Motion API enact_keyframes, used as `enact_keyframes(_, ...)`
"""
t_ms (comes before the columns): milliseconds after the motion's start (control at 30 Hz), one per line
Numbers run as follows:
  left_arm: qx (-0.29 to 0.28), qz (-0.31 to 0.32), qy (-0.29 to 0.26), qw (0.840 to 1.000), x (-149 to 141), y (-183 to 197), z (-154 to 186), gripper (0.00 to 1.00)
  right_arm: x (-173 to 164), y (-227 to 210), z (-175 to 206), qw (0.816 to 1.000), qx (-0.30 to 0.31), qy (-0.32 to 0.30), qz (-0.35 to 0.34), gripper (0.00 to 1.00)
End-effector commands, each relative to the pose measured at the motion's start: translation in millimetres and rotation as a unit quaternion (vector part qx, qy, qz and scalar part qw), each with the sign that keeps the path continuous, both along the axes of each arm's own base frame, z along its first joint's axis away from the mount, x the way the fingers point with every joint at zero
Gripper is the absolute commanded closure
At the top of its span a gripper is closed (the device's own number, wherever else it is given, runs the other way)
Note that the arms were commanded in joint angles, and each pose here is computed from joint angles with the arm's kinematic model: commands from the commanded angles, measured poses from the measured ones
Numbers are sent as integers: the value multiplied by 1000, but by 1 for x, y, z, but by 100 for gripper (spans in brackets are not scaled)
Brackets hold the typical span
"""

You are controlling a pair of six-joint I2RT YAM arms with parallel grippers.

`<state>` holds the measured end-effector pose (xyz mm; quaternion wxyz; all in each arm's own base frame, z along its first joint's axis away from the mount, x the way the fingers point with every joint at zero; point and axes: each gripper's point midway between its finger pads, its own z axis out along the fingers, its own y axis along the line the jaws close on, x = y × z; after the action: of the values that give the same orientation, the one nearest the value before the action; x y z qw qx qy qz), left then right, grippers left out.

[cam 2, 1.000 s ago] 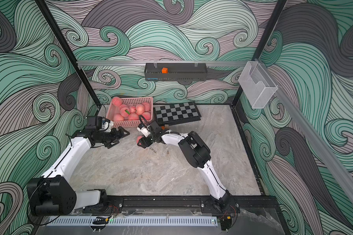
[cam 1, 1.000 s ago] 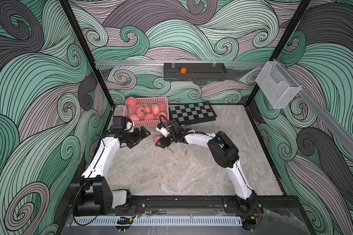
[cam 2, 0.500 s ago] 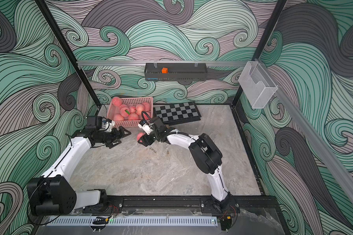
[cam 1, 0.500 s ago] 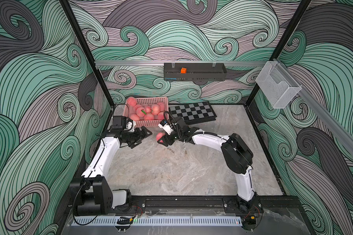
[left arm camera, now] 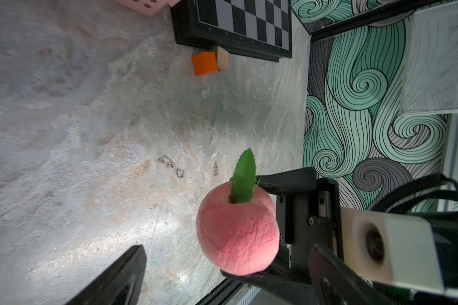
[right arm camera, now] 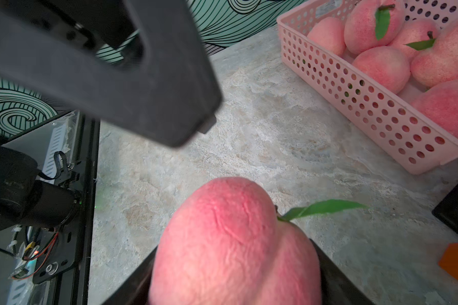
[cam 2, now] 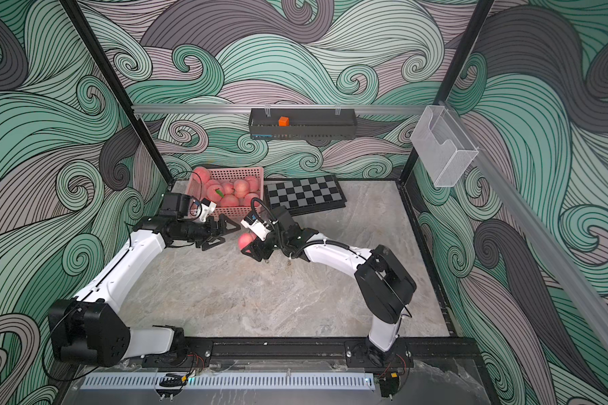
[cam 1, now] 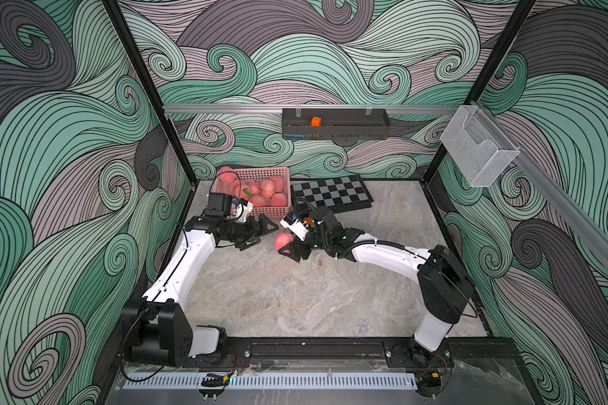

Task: Put the peaches into the basket
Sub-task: Pick up the peach from the center of the board, then place the peach in the basket.

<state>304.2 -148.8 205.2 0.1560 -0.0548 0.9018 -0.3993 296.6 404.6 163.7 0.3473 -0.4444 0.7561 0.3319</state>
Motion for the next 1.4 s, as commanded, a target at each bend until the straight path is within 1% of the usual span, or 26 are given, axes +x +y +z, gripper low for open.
enact_keyframes(0, -20, -39, -19, 999, -4, -20, 19, 3, -6, 5, 25, 998, 27, -42, 24, 42)
enact_keyframes(300, -32, -56, -18, 998, -12, -32, 20, 3, -7, 5, 45, 997, 53, -48, 19, 41)
enact_keyframes(467, -38, -65, -14, 997, -16, -37, 18, 7, -7, 6, 51, 997, 61, -52, 19, 41)
enact_keyframes(667, -60, -72, -7, 996, -17, -46, 14, 10, -8, 5, 49, 997, 59, -52, 19, 40)
enact_keyframes(800, -64, -75, -5, 995, -17, -49, 15, 17, -7, 5, 49, 997, 58, -52, 16, 40)
enact_keyframes(900, -63, -75, -6, 995, -15, -49, 15, 27, -6, 5, 50, 997, 59, -54, 15, 40)
enact_keyframes(967, -61, -74, -6, 995, -14, -48, 14, 31, -6, 5, 50, 997, 59, -55, 14, 39)
enact_keyframes(1033, -57, -72, -6, 996, -12, -48, 13, 33, -5, 5, 51, 997, 59, -57, 13, 36)
enact_keyframes(1100, -50, -68, -6, 996, -10, -46, 10, 34, -4, 5, 52, 997, 57, -59, 9, 30)
enact_keyframes(1167, -38, -62, -8, 997, -7, -44, 7, 36, -3, 2, 53, 997, 55, -61, 4, 19)
enact_keyframes(1233, -21, -58, -8, 998, -2, -40, 4, 36, -1, 0, 53, 997, 52, -63, -1, 13)
enact_keyframes(1367, 18, -49, -17, 998, 9, -31, 5, 36, 4, -9, 54, 997, 54, -58, -17, 6)
